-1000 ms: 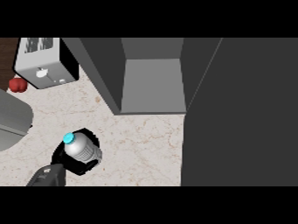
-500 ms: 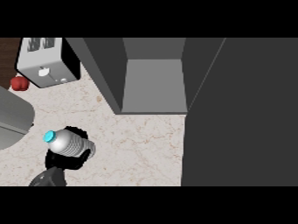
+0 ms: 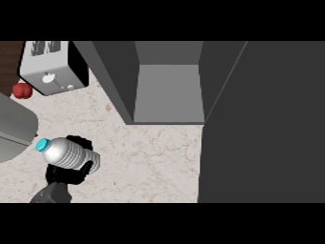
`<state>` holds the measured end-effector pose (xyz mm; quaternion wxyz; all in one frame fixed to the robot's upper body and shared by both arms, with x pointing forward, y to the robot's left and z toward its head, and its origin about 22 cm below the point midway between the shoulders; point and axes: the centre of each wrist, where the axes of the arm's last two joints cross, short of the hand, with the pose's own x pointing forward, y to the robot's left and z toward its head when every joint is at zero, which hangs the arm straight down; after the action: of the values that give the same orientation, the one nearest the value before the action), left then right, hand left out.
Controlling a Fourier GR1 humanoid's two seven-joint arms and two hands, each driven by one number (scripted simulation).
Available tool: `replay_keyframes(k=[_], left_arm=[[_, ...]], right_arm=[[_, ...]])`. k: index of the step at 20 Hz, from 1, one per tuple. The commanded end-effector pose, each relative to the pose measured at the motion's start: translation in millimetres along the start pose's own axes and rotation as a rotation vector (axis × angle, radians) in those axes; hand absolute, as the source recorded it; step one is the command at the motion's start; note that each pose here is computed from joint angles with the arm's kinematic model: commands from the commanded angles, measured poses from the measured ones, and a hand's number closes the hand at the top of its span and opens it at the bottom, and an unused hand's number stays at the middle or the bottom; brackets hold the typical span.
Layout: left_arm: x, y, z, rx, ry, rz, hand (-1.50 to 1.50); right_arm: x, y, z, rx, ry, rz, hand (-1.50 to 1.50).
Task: Pick up the bottled water, place it into the cabinet and close the cabinet
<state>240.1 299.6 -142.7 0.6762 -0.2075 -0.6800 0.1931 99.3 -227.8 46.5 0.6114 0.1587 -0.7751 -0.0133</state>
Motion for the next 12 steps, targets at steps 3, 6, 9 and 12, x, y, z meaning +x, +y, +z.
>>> replay_keyframes(k=[3,6,9,12], left_arm=[[13.0,-20.7,-11.1,-0.055,0.017,-0.002,1.50],[20.8,-52.2,1.9,-0.089,0.016,-0.018,1.50],[31.1,-79.2,-26.7,-0.120,-0.006,-0.050,1.50],[27.2,-118.0,-29.0,-0.133,-0.042,-0.062,1.50]], right_arm=[[9.3,21.7,-11.0,0.033,-0.018,-0.031,-1.50],[-10.6,2.2,-7.6,0.010,0.001,0.001,-1.50],[-18.5,12.6,-25.2,0.017,-0.010,-0.039,-1.50],[-5.7,10.7,-2.7,0.012,0.011,-0.012,-1.50]])
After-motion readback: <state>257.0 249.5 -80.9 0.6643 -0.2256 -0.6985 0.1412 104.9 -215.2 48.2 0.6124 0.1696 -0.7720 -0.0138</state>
